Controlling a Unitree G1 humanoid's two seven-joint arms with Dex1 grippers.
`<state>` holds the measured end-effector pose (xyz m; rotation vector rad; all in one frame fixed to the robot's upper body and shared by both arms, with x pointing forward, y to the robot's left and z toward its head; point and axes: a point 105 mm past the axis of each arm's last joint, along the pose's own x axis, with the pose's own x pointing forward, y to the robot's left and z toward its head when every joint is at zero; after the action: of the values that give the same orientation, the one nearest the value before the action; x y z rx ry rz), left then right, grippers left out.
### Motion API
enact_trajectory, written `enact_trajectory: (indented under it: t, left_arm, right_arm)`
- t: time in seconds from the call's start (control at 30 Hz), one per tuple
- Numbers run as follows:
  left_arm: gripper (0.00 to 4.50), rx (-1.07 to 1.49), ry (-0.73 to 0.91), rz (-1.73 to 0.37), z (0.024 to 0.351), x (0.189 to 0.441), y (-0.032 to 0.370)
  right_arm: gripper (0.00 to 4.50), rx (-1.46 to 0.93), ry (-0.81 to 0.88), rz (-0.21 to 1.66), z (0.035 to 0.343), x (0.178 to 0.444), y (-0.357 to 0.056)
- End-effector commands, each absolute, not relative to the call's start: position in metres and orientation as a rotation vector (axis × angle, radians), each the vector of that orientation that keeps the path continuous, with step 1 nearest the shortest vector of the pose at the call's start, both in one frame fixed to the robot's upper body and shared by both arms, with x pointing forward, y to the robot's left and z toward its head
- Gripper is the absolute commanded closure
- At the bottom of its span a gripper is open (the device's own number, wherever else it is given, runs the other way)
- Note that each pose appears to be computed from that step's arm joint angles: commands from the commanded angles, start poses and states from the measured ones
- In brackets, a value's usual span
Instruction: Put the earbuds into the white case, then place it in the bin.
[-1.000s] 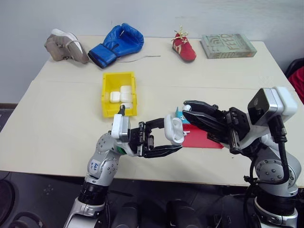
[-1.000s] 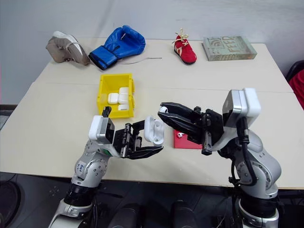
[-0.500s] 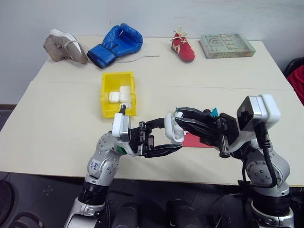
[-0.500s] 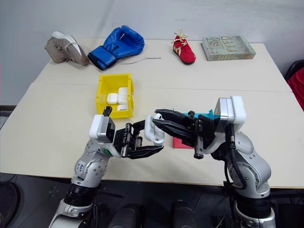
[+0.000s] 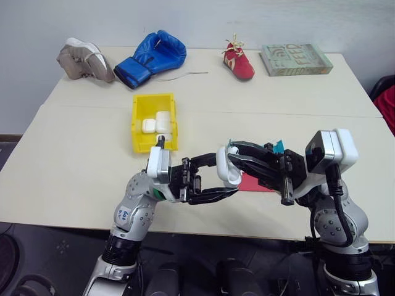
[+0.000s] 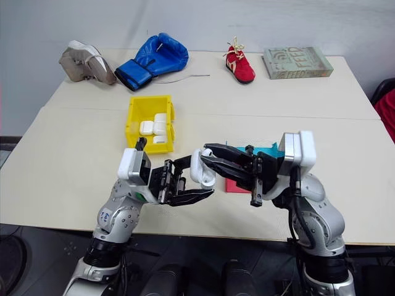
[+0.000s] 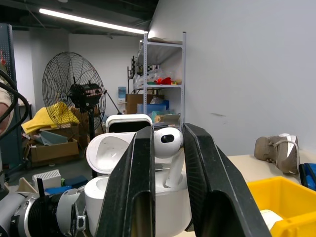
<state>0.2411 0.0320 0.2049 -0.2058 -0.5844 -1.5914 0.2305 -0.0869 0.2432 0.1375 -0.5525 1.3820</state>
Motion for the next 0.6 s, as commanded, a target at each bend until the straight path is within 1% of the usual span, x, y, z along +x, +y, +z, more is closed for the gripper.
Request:
enact_trajectory:
  t: [0.03, 0.07, 0.17, 0.3, 0.37, 0.4, 0.47, 0.6]
  left_arm:
    - [1.72, -0.195, -0.704, -1.591, 0.228, 0.237, 0.033]
    - [1.72, -0.194, -0.706, -1.589, 0.228, 0.237, 0.033]
    - [1.72, -0.191, -0.71, -1.586, 0.229, 0.238, 0.034]
    - [1.72, -0.179, -0.681, -1.56, 0.224, 0.243, 0.04]
    - [1.72, -0.165, -0.648, -1.536, 0.216, 0.246, 0.046]
    - [1.72, -0.155, -0.627, -1.523, 0.211, 0.248, 0.05]
    - [1.72, -0.116, -0.577, -1.485, 0.197, 0.253, 0.063]
    - [1.72, -0.037, -0.486, -1.419, 0.172, 0.258, 0.091]
  right_arm:
    - [3.37, 0.109, -0.498, 1.389, 0.23, 0.232, -0.086]
    - [3.15, 0.125, -0.469, 1.402, 0.227, 0.231, -0.086]
    - [2.16, 0.104, -0.49, 1.414, 0.23, 0.229, -0.089]
    - [0.85, 0.051, -0.541, 1.356, 0.245, 0.228, -0.103]
    - [0.15, 0.021, -0.519, 1.315, 0.249, 0.226, -0.118]
    - [0.03, 0.003, -0.498, 1.289, 0.249, 0.225, -0.126]
    - [0.03, -0.051, -0.42, 1.201, 0.243, 0.223, -0.154]
    - [0.03, -0.247, -0.19, 0.941, 0.205, 0.215, -0.234]
